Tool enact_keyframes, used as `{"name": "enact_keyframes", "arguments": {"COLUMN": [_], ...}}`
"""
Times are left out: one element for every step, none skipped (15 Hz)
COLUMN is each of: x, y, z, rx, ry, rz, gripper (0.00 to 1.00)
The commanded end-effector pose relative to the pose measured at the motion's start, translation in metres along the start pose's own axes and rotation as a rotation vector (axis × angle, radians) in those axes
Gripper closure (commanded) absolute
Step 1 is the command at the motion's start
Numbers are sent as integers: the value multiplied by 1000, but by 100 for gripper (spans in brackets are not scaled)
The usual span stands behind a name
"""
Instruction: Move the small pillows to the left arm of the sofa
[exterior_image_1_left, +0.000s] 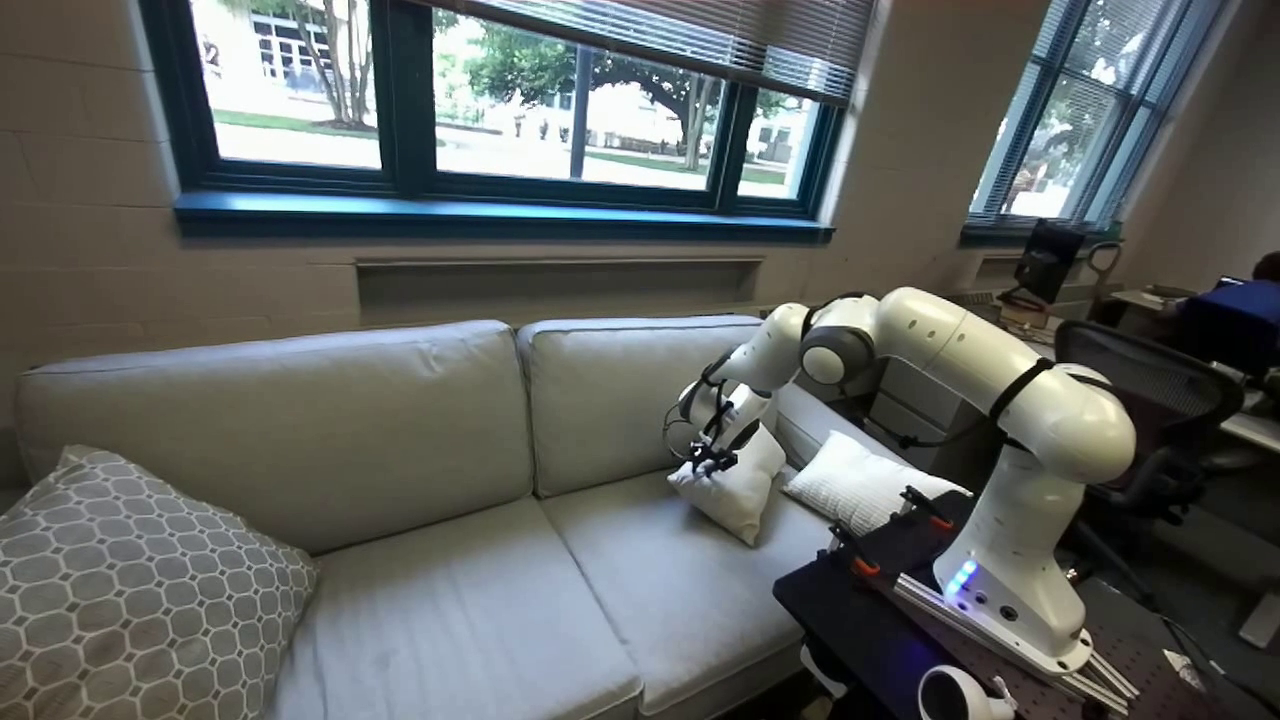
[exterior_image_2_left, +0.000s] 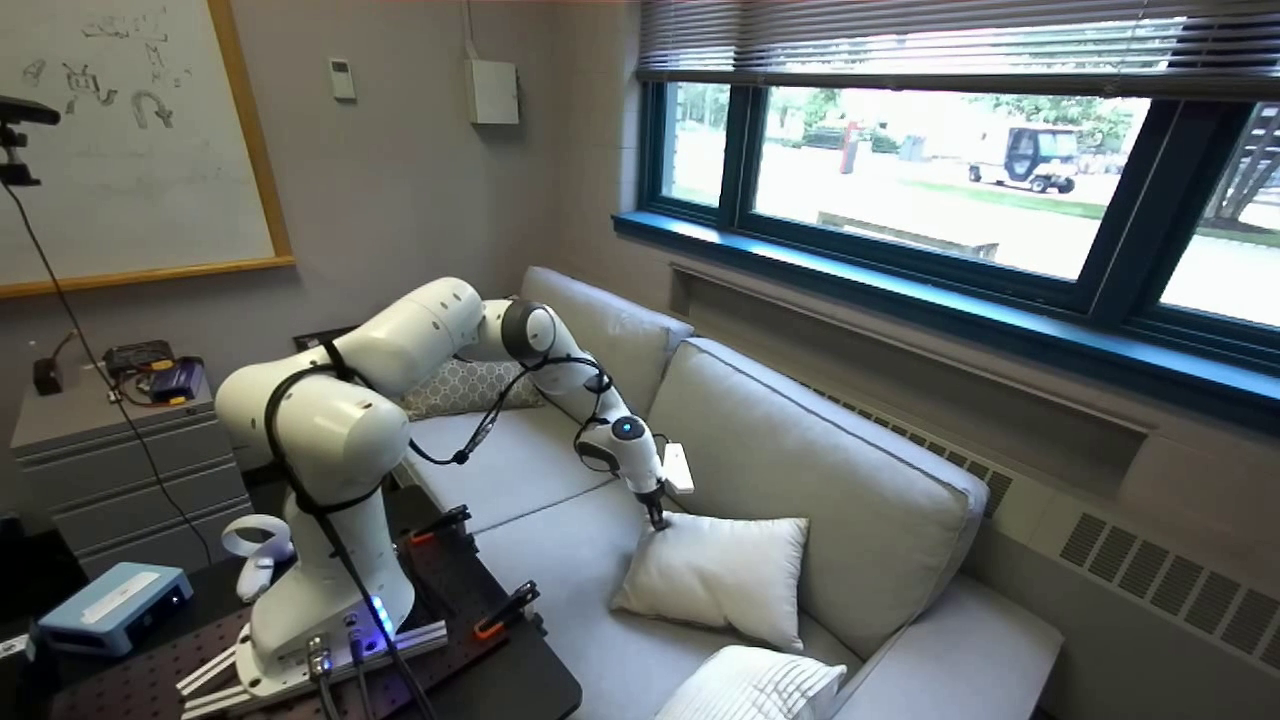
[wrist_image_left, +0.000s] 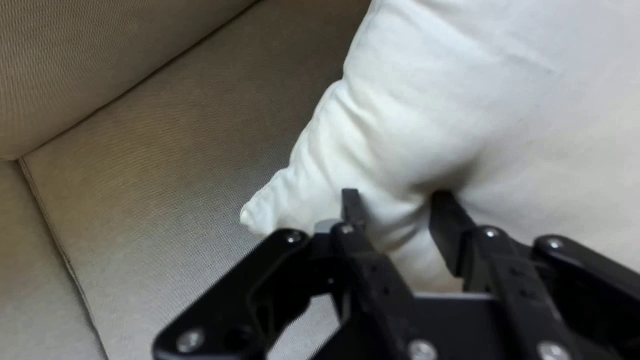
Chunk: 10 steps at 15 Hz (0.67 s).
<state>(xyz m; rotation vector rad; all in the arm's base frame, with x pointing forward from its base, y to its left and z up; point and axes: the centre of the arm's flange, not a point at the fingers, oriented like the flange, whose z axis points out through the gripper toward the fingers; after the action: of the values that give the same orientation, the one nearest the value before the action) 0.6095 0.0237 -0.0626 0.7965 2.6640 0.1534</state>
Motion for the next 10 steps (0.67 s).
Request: {"name": "enact_keyframes", "arguments": {"x": [-49, -49, -48, -44, -41, -39, -35, -34, -33, -32], "y": [48, 46, 45, 48, 51, 56, 63, 71, 80, 88], "z": [29, 31, 32, 31, 30, 28, 25, 24, 23, 23], "rx": [23, 19, 14, -2, -6, -17, -24, -29, -36, -39], "ry": [22, 36, 50, 57, 61, 63, 61, 54, 55, 57], "rz": [16, 0, -8, -30, -51, -72, -93, -110, -122, -136], "gripper": [89, 95, 99, 61, 67, 67, 62, 56, 47, 40]}}
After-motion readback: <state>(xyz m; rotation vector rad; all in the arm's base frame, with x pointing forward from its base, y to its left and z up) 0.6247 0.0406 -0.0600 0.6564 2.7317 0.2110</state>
